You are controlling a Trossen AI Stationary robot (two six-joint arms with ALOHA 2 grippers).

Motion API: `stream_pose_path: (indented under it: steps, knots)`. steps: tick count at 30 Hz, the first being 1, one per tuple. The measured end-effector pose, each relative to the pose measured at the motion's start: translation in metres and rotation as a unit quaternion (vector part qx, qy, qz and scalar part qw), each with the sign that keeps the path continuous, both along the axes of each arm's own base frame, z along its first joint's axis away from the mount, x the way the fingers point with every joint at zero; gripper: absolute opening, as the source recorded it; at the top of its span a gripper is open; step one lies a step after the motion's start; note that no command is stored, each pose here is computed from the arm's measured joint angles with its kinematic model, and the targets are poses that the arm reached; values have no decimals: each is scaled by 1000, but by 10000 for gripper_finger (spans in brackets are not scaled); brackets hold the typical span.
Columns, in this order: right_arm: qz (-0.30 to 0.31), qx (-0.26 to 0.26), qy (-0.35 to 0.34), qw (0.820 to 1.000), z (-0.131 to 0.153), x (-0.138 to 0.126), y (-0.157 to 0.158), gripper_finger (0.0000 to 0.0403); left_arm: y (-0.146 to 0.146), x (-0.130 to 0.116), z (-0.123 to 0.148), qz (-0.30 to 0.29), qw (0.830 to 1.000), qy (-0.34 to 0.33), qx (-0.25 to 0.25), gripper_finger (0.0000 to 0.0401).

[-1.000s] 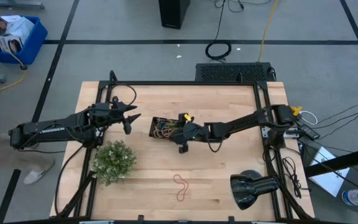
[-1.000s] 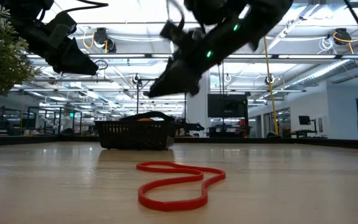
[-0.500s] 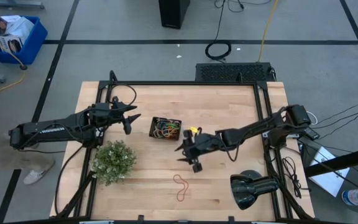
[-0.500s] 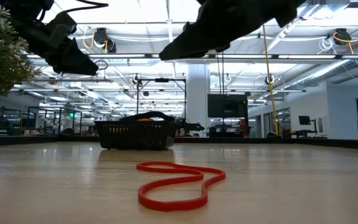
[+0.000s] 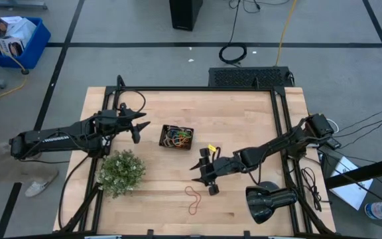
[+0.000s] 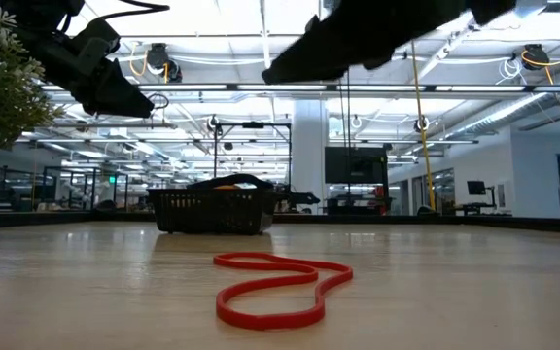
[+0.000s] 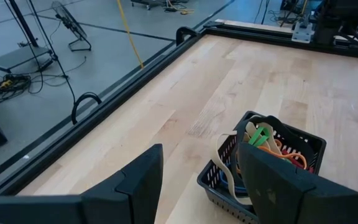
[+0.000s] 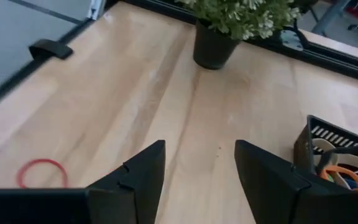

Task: Pick and place rubber bands into bin
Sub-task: Put the red rubber band into the black bin

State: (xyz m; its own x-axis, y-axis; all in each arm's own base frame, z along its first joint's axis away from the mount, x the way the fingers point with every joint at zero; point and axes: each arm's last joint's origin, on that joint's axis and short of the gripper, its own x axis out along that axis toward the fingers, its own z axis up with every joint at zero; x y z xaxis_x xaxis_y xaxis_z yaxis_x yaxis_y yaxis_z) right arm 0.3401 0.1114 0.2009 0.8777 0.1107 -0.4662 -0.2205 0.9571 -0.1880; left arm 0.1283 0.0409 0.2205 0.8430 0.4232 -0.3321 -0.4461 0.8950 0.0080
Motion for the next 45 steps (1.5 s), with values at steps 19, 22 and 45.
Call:
stream_pose_path:
  steps: [19,22,45]
  knots:
    - [2,-40,105,994,34,31,10,169,0,0,0,1,1000,-2,-2,216]
    - [6,-57,145,988,24,41,13,169,0,0,0,1,1000,-3,-3,216]
    - [13,25,215,976,-61,65,35,169,0,0,-1,3,1000,1,-13,216]
